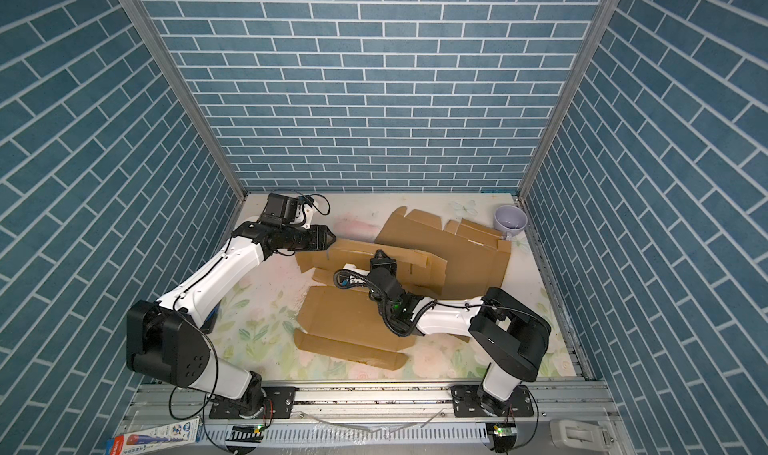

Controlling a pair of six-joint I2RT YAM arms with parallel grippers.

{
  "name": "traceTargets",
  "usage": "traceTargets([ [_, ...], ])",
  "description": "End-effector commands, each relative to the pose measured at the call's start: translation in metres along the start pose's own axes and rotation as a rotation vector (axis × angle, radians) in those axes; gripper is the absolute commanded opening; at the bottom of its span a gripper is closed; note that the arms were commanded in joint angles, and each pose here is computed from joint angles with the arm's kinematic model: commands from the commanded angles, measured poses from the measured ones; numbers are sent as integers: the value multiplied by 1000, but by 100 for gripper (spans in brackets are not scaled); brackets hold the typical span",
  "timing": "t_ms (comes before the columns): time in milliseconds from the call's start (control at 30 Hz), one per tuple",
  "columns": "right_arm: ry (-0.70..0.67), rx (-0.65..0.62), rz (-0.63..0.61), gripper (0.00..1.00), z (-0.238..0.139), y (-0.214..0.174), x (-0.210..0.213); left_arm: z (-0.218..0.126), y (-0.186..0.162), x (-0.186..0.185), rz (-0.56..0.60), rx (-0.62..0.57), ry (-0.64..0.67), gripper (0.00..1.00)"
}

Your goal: Fold the paper box

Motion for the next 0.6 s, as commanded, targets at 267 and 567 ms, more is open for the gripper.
traceTargets([
  [267,-4,1,46,0,-6,-6,5,12,-6,-20,-85,-39,-191,59],
  [567,8,-13,53,0,-7,-21,-4,-39,12,13,-56,-156,-99,64],
])
Point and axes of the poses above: each gripper's point midway between its finger pads, its own z axis out along the fingers, its own x axis along the line the jaws close on, y = z × x, the point moved 4 cm from there along -z, back along the fingers, and after that the axes turned 14 degrees about z, right-handed, at the moved point
